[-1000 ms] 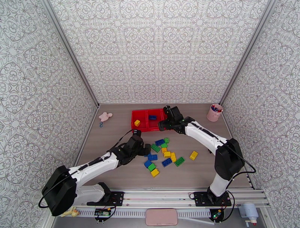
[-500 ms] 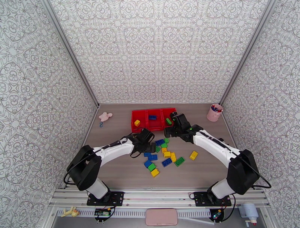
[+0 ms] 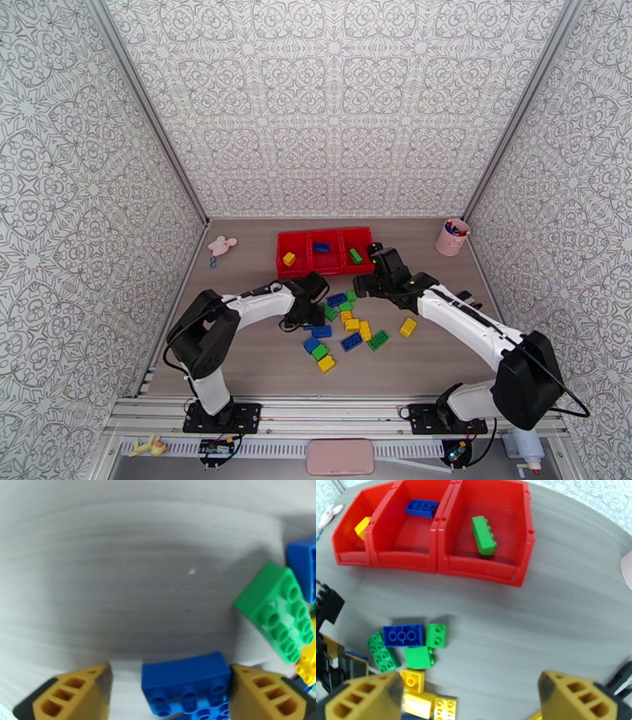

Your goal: Sort the legos into containers by color

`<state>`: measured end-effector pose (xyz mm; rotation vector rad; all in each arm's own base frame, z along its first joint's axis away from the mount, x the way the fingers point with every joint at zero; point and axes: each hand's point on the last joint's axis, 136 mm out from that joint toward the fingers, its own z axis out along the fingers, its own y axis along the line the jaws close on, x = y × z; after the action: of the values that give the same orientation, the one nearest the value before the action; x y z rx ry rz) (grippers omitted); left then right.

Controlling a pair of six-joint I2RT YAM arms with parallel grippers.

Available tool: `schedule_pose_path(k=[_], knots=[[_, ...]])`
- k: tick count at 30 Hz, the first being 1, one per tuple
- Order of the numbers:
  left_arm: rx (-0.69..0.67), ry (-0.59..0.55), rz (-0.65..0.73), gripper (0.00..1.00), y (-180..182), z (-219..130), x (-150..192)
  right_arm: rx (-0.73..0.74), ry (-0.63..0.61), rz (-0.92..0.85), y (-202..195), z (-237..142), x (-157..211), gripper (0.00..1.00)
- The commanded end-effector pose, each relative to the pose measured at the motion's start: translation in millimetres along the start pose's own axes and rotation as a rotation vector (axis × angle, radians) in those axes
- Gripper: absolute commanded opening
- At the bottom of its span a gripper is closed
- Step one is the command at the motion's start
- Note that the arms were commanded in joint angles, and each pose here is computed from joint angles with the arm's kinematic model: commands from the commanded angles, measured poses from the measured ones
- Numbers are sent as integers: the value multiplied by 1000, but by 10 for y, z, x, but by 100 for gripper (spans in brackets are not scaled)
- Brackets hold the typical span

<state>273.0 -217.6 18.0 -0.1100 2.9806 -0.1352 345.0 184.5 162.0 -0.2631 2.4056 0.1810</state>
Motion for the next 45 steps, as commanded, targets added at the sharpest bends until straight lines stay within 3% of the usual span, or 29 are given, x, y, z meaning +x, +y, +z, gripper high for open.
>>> schedule_pose_path(k=[1,5,14,20,28,37,45], knots=[[-21,55,-30,65,66,26,107,15,-3,4,-52,-42,21,93],[-21,49,-31,49,66,9,115,13,-4,2,-42,-45,1,93],[2,-75,-13,48,24,-311,-27,26,-21,94,-129,-129,90,92],[116,-268,37,48,-251,-754,-433,65,-12,110,-241,-186,212,92],[219,-467,5,48,-574,-1116,-1259,81,-29,134,-344,-310,332,92],[152,-540,-16,49,-699,-982,-2090,110,-34,163,-448,-388,429,92],[144,-532,-35,51,-728,-738,-2550,175,-29,148,-594,-466,526,92]])
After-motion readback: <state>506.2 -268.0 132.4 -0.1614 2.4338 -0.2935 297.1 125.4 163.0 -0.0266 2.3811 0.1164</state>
